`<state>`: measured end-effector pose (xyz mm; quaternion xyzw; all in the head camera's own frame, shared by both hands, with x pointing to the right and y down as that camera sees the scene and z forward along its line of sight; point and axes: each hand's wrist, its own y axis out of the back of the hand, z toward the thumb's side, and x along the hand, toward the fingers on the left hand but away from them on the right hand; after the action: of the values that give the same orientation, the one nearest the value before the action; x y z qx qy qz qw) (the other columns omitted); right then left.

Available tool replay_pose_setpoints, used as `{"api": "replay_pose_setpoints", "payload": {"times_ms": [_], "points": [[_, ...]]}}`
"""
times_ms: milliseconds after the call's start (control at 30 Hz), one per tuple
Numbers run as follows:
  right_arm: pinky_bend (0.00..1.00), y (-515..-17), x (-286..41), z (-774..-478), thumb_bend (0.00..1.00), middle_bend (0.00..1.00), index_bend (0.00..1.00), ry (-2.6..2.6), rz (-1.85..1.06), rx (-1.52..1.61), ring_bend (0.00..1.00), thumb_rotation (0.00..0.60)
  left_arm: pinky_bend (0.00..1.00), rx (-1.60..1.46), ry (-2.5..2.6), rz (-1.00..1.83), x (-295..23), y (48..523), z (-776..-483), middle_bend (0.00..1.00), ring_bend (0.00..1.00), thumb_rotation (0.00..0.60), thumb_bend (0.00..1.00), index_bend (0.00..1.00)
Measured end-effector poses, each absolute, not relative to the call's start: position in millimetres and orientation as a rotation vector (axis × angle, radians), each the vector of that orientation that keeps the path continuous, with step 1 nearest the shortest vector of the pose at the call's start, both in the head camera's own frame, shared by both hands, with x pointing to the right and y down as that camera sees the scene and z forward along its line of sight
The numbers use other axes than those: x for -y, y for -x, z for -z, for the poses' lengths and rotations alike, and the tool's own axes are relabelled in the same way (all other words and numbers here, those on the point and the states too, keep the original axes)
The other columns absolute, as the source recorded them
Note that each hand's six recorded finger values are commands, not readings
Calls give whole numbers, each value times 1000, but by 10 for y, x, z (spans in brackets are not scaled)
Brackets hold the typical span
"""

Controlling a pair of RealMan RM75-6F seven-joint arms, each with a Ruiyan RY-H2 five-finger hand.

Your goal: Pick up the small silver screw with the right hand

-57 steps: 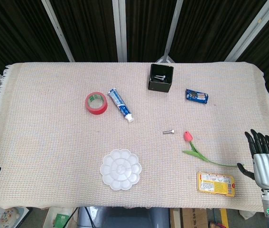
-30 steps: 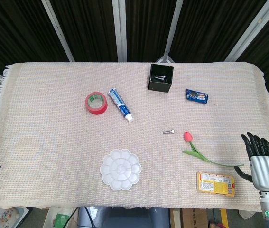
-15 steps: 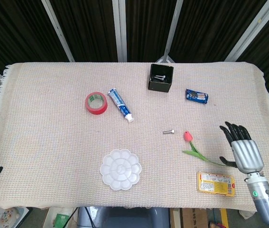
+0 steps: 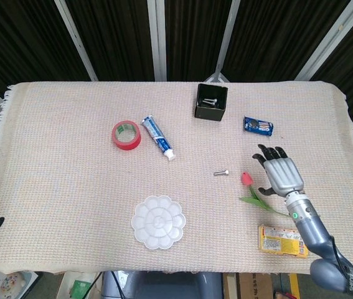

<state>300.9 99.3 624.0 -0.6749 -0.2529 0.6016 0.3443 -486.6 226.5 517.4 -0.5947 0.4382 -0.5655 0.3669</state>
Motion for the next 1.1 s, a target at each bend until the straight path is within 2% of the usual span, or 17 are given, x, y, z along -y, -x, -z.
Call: {"api": "replay_pose_setpoints", "payload": {"times_ms": [300, 700, 1100], "points": [[88, -2522, -824, -6561, 269, 80, 372, 1776, -1615, 649, 152, 600, 0, -1131, 1521, 1466, -2234, 4882, -5205, 0, 0, 600, 336, 101], [97, -2185, -782, -6799, 301, 81, 391, 1774, -1647, 614, 157, 600, 0, -1134, 1517, 1477, -2192, 4886, -5260, 0, 0, 600, 336, 101], [98, -2075, -821, -7014, 331, 80, 405, 1771, -1677, 574, 158, 600, 0, -1153, 1510, 1472, -2178, 4912, -5238, 0, 0, 600, 336, 101]]}}
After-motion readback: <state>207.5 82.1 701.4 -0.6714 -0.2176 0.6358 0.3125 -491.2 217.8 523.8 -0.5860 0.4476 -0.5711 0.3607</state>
